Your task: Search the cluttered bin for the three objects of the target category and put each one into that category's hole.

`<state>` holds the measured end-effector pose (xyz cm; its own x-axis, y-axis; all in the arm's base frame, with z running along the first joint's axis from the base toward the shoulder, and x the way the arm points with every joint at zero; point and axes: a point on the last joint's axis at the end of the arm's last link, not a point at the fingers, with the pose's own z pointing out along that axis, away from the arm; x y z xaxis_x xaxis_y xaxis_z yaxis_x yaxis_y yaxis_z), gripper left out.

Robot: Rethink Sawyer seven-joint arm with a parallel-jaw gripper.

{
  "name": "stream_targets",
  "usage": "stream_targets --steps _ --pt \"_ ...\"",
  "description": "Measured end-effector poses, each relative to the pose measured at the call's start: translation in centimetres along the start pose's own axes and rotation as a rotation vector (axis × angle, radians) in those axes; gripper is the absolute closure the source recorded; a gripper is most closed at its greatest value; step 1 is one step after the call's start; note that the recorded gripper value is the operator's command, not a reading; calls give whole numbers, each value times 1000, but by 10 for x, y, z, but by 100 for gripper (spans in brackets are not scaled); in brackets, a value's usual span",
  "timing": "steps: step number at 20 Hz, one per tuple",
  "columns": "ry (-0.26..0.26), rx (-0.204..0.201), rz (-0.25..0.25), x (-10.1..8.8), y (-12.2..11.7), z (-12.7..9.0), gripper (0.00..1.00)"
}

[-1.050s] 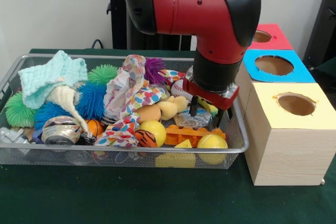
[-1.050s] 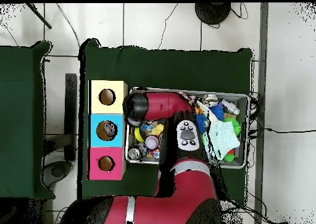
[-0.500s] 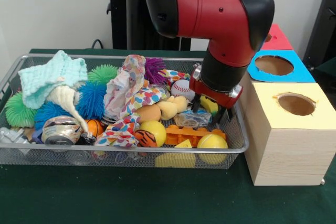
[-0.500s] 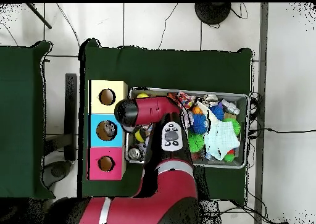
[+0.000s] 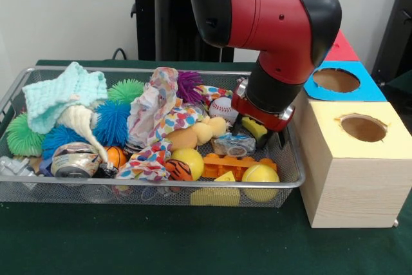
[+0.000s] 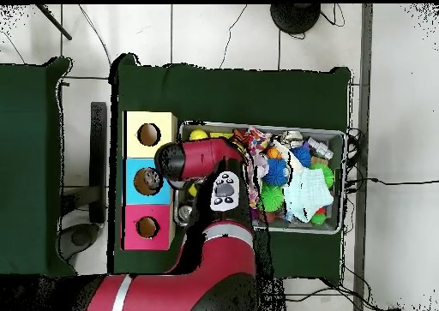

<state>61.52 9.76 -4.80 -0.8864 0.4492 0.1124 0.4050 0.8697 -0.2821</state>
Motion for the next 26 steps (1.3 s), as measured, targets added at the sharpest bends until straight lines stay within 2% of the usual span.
stream_targets --steps 7,12,20,26 --pt "-31 32 -4 -1 -6 3 0" --pt "-72 11 2 -9 -9 3 0" --pt "-93 -7 17 -18 -15 4 0" --pt "-99 0 13 -17 -14 4 0"
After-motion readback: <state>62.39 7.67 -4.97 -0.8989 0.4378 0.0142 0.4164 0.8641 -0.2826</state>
